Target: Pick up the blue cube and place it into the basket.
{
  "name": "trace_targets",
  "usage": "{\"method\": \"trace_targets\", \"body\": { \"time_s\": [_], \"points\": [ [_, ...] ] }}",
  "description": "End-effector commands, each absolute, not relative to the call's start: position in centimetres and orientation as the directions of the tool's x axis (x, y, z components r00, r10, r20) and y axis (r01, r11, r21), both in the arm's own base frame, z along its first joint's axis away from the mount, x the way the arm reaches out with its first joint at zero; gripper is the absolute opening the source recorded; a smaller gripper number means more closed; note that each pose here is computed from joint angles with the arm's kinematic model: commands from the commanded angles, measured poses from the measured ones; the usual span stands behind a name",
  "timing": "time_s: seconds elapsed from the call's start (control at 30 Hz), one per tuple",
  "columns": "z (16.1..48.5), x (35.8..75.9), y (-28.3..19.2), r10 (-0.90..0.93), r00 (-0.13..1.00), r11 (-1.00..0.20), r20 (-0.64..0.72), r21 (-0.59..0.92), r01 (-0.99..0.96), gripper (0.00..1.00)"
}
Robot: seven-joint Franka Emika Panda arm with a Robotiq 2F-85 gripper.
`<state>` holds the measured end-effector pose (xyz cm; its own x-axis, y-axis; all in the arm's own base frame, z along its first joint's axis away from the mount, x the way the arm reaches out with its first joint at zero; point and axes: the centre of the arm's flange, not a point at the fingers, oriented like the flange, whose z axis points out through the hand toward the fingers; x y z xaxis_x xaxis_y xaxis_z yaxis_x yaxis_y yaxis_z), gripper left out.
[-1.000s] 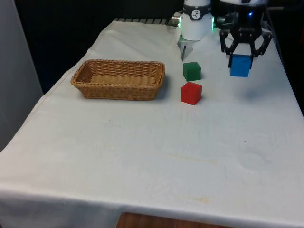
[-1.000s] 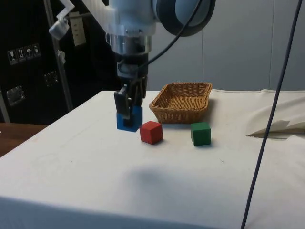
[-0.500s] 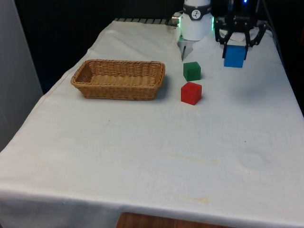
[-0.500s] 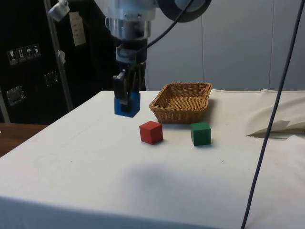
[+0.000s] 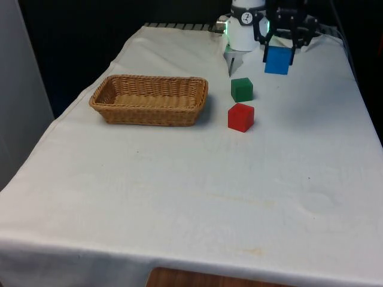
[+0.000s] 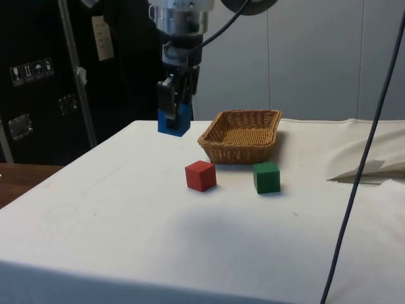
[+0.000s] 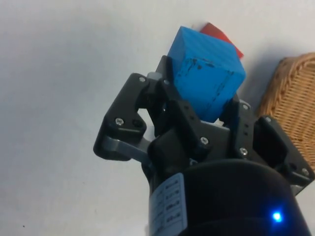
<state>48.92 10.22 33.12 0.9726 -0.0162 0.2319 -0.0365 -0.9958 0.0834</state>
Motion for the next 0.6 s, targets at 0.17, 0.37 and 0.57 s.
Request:
{"method": "trace_targets", "body": {
  "time_s": [0.17, 0.37, 0.57],
  "points": [
    [34.0, 48.2, 8.8, -0.019, 0.971, -0.996, 0.238, 0.082, -0.039, 0.0],
    [34.7, 47.5, 7.4, -0.021, 0.969, -0.995, 0.245, 0.09, -0.044, 0.0],
    [35.4, 46.8, 6.0, -0.021, 0.968, -0.994, 0.251, 0.098, -0.048, 0.0]
  ]
}}
